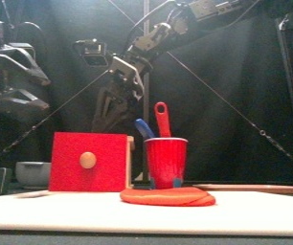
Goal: Get the cutter from the drawer then cut the dough then place the extra dough in the bowl
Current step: Place the cutter on the board
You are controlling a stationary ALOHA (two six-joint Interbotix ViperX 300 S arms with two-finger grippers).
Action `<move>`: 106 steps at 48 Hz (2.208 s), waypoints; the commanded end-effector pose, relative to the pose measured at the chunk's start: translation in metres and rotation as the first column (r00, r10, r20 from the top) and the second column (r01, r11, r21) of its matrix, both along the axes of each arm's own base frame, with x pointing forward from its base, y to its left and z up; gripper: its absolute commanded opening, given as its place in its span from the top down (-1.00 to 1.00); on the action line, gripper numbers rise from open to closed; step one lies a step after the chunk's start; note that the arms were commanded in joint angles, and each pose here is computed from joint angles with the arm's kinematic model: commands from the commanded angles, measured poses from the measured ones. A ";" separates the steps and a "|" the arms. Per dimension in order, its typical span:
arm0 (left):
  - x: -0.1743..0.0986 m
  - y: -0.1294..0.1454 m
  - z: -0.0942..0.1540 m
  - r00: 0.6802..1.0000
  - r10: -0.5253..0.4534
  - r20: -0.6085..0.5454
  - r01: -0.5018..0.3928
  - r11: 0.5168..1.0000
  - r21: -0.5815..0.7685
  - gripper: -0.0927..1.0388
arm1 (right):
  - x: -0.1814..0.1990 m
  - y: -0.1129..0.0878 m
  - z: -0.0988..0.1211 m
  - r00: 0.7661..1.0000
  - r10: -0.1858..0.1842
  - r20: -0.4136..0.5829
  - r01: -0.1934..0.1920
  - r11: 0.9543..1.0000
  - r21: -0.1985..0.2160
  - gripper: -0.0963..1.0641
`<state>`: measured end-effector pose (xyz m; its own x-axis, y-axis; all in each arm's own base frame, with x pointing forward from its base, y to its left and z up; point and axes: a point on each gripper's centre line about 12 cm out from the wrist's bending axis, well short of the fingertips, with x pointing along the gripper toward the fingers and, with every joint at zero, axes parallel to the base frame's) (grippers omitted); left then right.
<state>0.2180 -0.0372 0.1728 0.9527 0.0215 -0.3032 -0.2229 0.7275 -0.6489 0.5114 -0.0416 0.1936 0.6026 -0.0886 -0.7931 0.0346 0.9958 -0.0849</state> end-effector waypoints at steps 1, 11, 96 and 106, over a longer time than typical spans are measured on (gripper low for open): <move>0.003 0.000 0.004 1.000 0.002 0.016 -0.002 1.000 0.003 -0.59 | 0.003 -0.003 0.019 0.999 -0.002 0.049 0.003 1.000 -0.006 -0.37; 0.003 0.000 0.004 1.000 0.002 0.016 -0.002 1.000 0.002 -0.59 | 0.006 -0.009 0.013 0.999 -0.009 0.037 0.010 1.000 -0.020 -0.37; 0.000 0.005 0.004 0.999 0.032 0.015 -0.032 0.999 -0.019 -0.59 | -0.093 0.037 0.114 0.992 0.051 0.118 -0.048 0.998 -0.026 -0.14; 0.000 0.009 0.006 0.999 0.049 0.024 -0.048 0.999 -0.021 -0.59 | -0.135 0.052 0.091 0.995 0.044 0.090 -0.047 0.999 0.024 -0.14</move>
<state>0.2159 -0.0291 0.1742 0.9527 0.0546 -0.2990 -0.2494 0.7029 -0.6661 0.3935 0.0074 0.2776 0.6427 -0.0487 -0.7646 -0.0097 0.9974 -0.0717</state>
